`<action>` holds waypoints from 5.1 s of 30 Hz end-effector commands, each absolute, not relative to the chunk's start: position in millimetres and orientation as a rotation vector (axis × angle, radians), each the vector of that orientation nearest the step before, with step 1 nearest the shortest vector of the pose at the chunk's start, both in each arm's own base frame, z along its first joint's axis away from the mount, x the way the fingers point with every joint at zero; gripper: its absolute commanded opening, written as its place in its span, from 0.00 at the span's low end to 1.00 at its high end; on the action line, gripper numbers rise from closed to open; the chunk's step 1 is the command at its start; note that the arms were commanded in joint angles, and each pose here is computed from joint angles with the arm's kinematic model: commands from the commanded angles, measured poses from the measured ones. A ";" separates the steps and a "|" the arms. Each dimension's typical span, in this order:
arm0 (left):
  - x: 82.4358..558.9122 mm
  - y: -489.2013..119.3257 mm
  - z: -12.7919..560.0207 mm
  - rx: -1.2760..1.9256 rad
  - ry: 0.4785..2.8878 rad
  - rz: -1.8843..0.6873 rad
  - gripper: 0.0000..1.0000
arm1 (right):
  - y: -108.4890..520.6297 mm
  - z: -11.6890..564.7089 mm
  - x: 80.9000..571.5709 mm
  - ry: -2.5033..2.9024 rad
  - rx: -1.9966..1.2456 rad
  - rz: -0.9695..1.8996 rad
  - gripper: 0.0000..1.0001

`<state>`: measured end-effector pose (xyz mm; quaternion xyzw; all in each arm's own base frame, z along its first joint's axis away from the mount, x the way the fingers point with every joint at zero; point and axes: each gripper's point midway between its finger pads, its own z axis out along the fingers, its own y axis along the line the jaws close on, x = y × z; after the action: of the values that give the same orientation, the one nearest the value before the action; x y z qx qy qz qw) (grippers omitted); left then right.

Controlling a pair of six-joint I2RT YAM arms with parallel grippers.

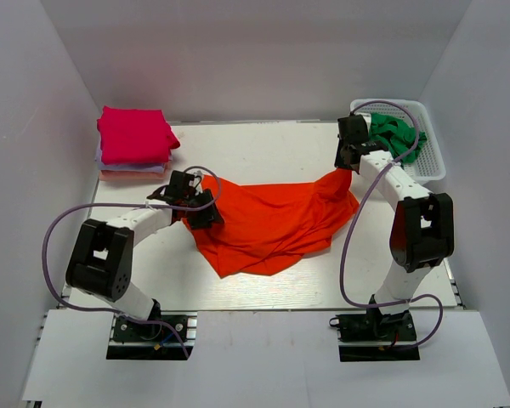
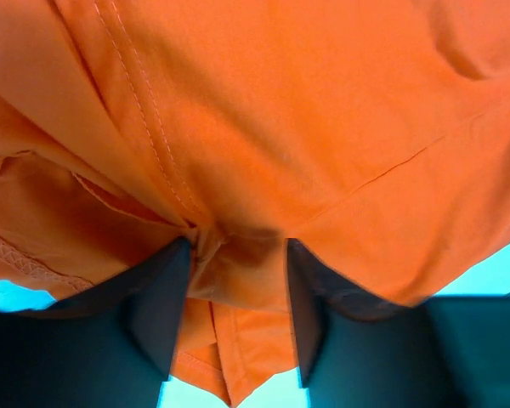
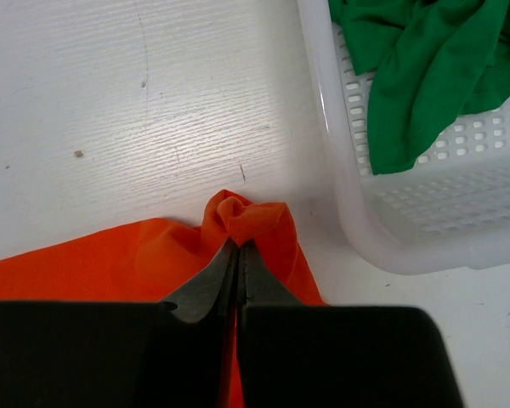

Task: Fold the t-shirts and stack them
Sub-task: Flatten out the tshirt

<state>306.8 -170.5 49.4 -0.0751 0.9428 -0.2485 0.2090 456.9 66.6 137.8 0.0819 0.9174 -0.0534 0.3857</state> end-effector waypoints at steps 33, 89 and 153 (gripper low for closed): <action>347.6 -63.1 404.7 -0.457 1.638 -0.330 0.00 | 1.0 380.0 382.0 1.789 0.339 -0.180 0.00; 397.0 -48.7 239.0 -0.630 1.956 -0.035 0.00 | 91.7 344.3 417.3 1.699 -0.065 0.242 0.00; 416.5 -117.9 41.2 -0.513 2.549 -0.225 1.00 | 129.6 36.1 381.0 2.563 0.093 0.256 0.90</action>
<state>403.1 -124.3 33.6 -0.1722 0.9498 -0.0995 0.2416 363.8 134.7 31.3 0.0107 0.9629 0.1076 0.2471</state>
